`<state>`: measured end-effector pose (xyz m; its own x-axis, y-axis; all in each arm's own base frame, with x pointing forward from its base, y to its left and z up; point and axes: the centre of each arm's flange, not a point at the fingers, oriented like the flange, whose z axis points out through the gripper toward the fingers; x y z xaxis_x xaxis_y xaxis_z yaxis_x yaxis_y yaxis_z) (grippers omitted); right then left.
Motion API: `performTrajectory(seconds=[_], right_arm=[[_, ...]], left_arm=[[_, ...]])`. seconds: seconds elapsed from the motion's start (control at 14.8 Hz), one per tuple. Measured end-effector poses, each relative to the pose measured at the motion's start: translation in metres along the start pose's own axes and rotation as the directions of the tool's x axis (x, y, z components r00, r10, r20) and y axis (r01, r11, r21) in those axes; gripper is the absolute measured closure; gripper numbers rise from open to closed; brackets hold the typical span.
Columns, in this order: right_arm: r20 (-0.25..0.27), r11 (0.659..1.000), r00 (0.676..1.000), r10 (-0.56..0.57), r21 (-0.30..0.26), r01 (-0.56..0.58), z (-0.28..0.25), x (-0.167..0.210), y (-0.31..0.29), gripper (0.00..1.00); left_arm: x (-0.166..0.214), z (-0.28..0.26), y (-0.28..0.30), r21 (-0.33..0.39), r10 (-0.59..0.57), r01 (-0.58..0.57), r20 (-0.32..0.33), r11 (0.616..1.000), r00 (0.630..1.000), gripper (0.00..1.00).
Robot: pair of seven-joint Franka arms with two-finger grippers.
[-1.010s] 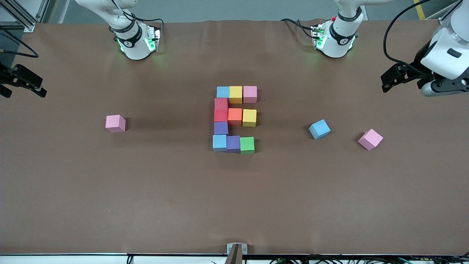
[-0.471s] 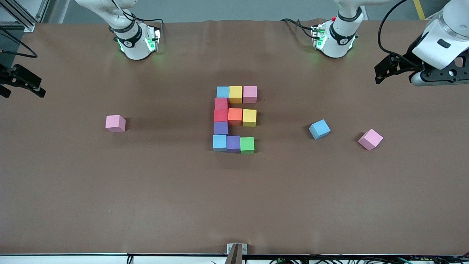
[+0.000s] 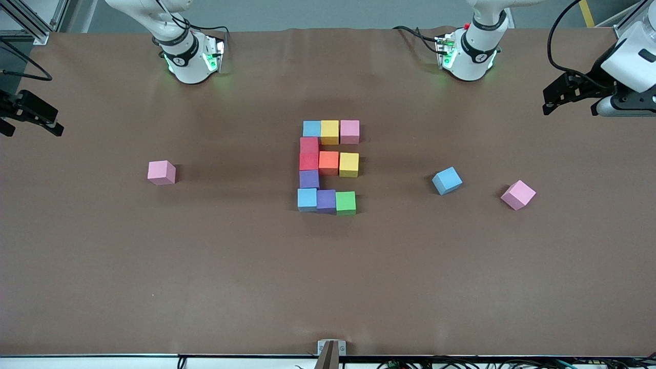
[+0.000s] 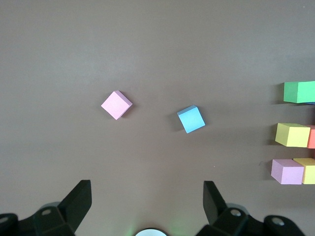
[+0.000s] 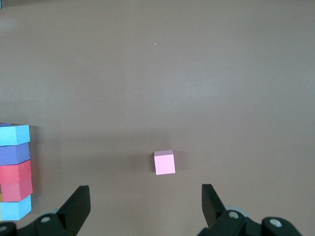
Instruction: Arrange 11 blocks into digit 3
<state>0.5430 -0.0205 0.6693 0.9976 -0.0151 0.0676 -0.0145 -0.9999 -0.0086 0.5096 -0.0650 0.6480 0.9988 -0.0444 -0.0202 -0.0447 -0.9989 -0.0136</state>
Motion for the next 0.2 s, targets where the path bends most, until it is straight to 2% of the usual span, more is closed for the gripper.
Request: performTrajectory(seconds=[0.2], right_arm=[[0.000, 1.000, 1.000, 0.004, -0.001, -0.004, 0.0001, 0.0000, 0.0021, 0.00]], left_arm=[[0.0041, 0.0010, 0.0070, -0.001, 0.013, -0.013, 0.000, 1.000, 1.000, 0.00]])
